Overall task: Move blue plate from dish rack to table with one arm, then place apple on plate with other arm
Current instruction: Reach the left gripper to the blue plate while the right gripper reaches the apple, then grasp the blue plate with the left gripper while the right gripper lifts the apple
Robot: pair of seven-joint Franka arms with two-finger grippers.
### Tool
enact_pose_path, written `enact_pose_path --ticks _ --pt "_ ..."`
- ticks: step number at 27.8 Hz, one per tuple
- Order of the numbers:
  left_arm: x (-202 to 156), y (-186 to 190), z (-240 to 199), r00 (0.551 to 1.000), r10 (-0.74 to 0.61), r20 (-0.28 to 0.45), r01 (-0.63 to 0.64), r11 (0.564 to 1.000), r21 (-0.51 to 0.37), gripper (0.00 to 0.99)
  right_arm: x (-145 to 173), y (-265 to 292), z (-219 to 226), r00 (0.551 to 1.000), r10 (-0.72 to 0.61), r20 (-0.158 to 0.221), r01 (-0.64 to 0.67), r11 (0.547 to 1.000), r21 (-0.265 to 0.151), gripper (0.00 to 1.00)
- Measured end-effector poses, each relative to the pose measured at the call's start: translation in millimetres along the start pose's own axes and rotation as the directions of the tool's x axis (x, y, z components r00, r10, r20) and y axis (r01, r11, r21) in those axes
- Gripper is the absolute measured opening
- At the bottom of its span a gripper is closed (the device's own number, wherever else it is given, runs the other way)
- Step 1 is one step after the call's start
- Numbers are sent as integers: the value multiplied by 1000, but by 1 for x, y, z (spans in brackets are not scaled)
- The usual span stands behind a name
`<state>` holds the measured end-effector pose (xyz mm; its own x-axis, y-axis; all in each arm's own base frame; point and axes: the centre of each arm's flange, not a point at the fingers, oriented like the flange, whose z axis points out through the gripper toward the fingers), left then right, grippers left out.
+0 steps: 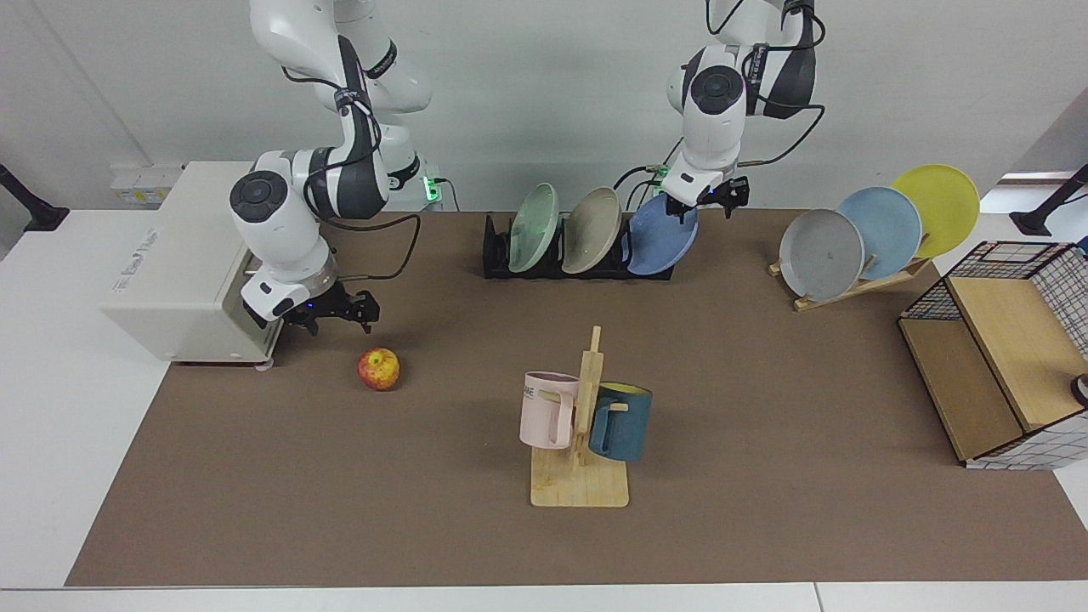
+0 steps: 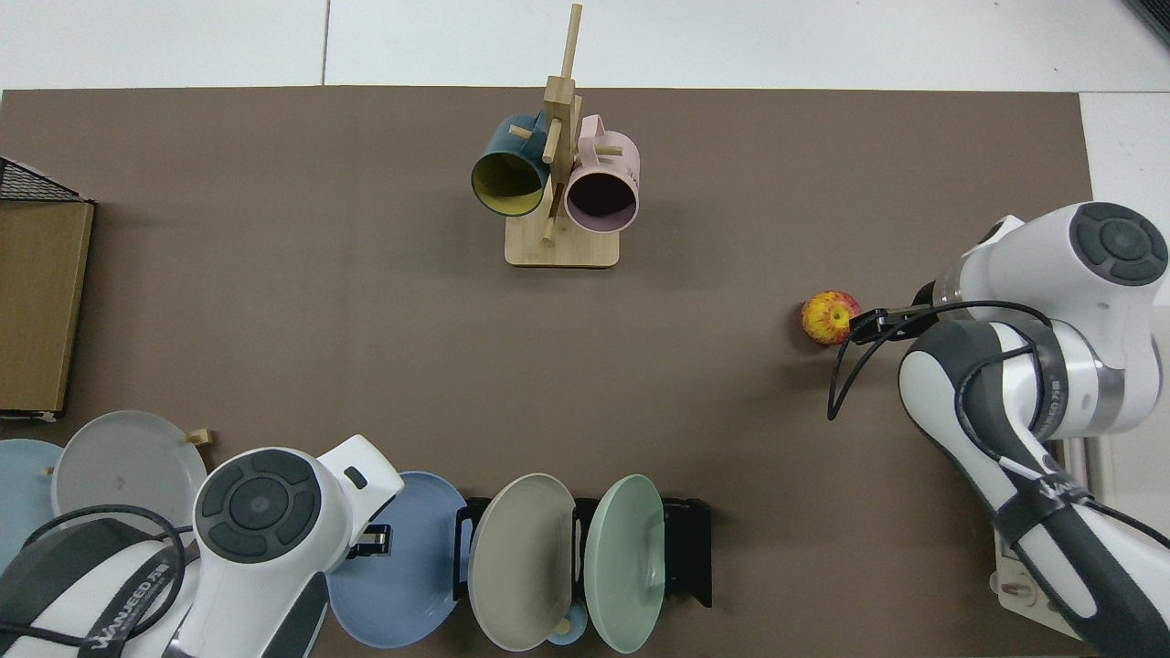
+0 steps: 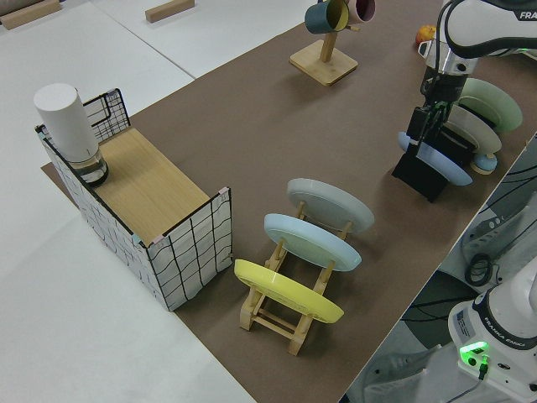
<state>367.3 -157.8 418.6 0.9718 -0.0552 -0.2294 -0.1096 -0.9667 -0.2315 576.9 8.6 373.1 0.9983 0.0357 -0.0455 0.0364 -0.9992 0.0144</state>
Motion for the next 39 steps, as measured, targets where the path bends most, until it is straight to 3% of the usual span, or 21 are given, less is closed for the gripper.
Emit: enact_pose_path --ticks 2,4,9,12,27,30,39 --pt "-1 2 5 1000 4 4 -4 1000 2 894 2 0 4 1000 0 -7 0 1000 1 1000" --pt "-2 3 8 1000 8 4 -8 1000 4 819 3 -1 7 1000 -1 -5 1 1000 2 1000" --pt "-3 5 8 1000 14 1 -14 1000 5 811 3 -1 8 1000 -1 -4 1 1000 2 1000" --pt "-3 6 8 1000 17 0 -17 1000 6 696 3 -2 8 1000 -1 -6 1 1000 3 1000" --pt "-5 9 6 1000 23 -5 -23 1000 8 661 10 -36 8 998 49 -50 -48 998 38 1000" --pt "-5 9 6 1000 23 -5 -23 1000 9 577 12 -47 14 997 43 -56 -41 998 40 1000" --pt "-5 9 6 1000 22 -7 -22 1000 8 546 19 -51 31 997 40 -61 -38 998 41 1000"
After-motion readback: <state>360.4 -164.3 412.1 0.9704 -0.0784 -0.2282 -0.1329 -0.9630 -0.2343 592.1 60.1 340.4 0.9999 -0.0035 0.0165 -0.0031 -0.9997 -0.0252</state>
